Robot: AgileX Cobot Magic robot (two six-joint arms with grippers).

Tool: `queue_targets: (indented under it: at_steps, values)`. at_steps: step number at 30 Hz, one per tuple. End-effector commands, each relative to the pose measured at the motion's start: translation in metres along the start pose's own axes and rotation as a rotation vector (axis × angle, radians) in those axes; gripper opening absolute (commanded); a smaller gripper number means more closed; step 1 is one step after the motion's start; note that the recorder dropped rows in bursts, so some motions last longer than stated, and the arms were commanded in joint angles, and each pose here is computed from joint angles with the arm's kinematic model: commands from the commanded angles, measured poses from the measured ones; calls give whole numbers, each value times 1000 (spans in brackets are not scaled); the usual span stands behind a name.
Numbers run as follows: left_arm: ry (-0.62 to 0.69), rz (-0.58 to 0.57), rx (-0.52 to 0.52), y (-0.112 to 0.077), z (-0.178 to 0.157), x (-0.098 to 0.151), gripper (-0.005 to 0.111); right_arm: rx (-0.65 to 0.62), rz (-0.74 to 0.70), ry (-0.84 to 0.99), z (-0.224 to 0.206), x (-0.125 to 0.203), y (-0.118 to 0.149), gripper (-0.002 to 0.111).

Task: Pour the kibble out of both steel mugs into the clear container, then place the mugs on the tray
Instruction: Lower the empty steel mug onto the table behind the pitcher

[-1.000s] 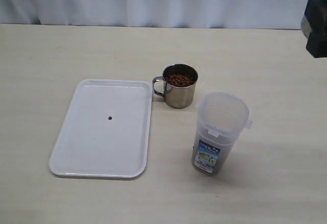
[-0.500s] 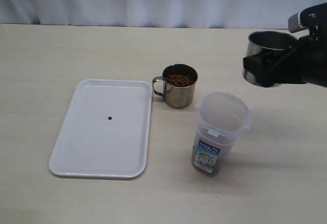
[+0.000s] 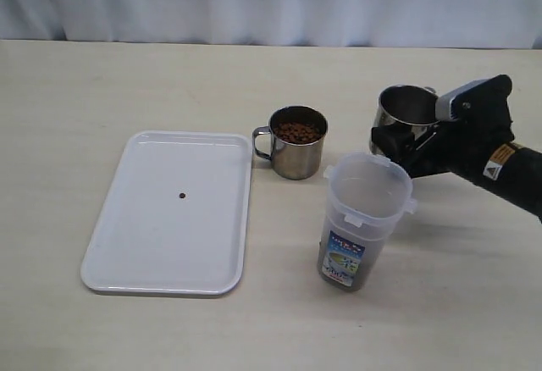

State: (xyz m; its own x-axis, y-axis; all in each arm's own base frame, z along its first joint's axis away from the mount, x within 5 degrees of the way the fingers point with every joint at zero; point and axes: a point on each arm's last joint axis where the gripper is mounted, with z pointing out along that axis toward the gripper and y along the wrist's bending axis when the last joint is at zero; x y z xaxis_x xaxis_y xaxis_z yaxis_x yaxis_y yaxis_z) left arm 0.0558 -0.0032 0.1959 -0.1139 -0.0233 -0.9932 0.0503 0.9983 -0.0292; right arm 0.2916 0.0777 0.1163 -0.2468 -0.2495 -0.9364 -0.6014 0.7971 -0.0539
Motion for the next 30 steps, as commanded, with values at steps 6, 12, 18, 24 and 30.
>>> queue_targets:
  at_steps: [6,12,18,24,30]
  values:
    - [-5,3,-2,0,0,0,0,-96,-27,-28,17,16,3,4]
    - [-5,3,-2,0,0,0,0,-192,-101,7,29,29,7,5]
    - [-5,3,-2,0,0,0,0,-194,-108,44,35,35,5,14]
    - [-5,3,-2,0,0,0,0,-202,-158,42,34,36,5,53]
    - [-5,3,-2,0,0,0,0,-203,-168,53,33,34,5,80]
